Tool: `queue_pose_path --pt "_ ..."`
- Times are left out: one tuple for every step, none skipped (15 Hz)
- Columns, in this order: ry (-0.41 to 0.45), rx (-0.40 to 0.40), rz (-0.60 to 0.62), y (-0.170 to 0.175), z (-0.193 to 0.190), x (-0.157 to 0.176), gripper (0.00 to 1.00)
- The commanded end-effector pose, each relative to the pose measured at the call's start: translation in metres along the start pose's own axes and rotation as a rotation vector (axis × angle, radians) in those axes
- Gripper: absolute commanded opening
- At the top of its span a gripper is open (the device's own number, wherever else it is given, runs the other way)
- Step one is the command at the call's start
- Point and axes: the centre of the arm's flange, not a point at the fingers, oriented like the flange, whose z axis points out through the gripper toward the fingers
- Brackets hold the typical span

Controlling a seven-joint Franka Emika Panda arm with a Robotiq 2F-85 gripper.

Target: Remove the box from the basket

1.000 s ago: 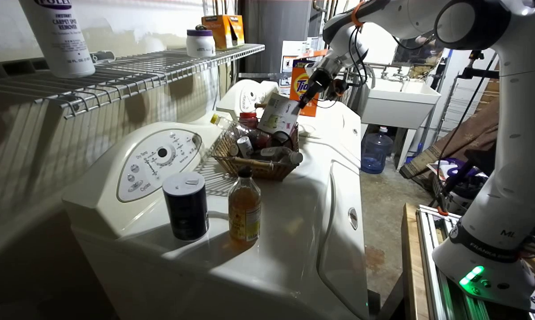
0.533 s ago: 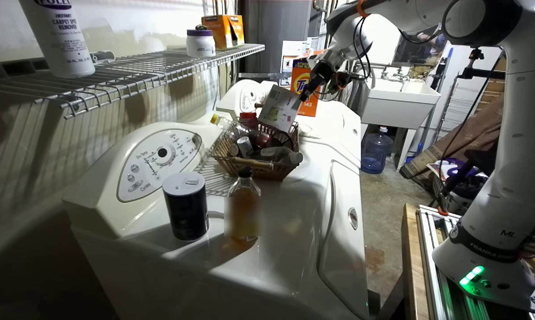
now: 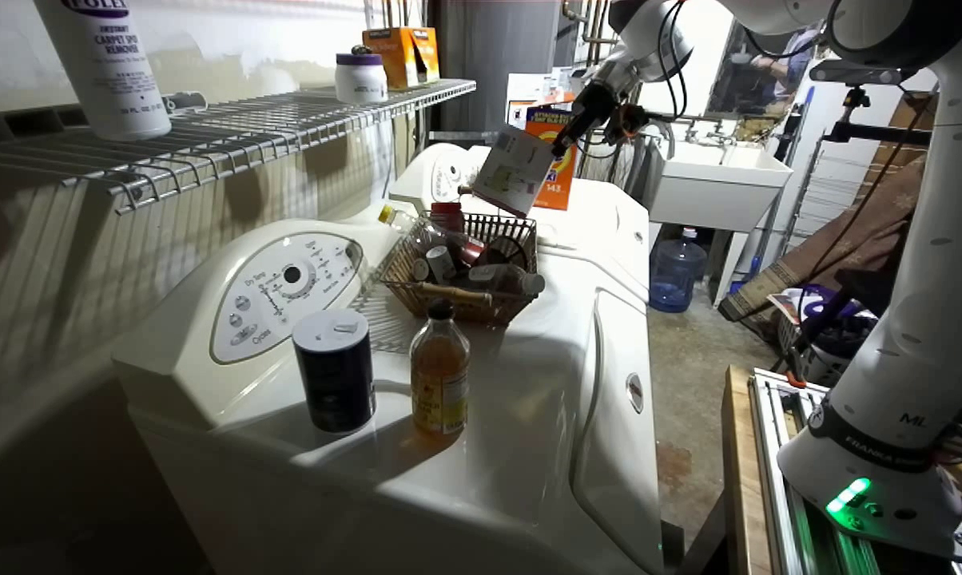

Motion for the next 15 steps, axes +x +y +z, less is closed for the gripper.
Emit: queue_pose_path --pt "0.009 -0.037 0.036 -0.017 -0.029 -0.014 0.53" --pt "0.013 -0.045 0.05 -0.016 -0.036 -0.018 0.55" --pt "0.011 -0.057 0.065 -0.015 -0.042 -0.023 0.57" --pt "0.01 -0.066 0.08 -0.013 -0.048 -0.028 0.56" --pt "0.008 -0.079 0.097 -0.01 -0.053 -0.034 0.55" --pt "0.005 -0.089 0.116 -0.007 -0.058 -0.04 0.52" --pt "0.001 -0.105 0.136 -0.002 -0.063 -0.045 0.51" --pt "-0.008 -0.116 0.155 0.002 -0.068 -0.051 0.53" --pt "-0.018 -0.135 0.175 0.006 -0.072 -0.057 0.54" --pt "-0.03 -0.156 0.194 0.011 -0.076 -0.063 0.55" --pt "-0.044 -0.174 0.212 0.016 -0.08 -0.067 0.55" --pt "-0.062 -0.193 0.232 0.021 -0.084 -0.072 0.55" --pt "-0.076 -0.217 0.244 0.025 -0.087 -0.075 0.54" --pt "-0.095 -0.239 0.257 0.03 -0.091 -0.078 0.52" --pt "-0.109 -0.264 0.262 0.035 -0.094 -0.08 0.51"
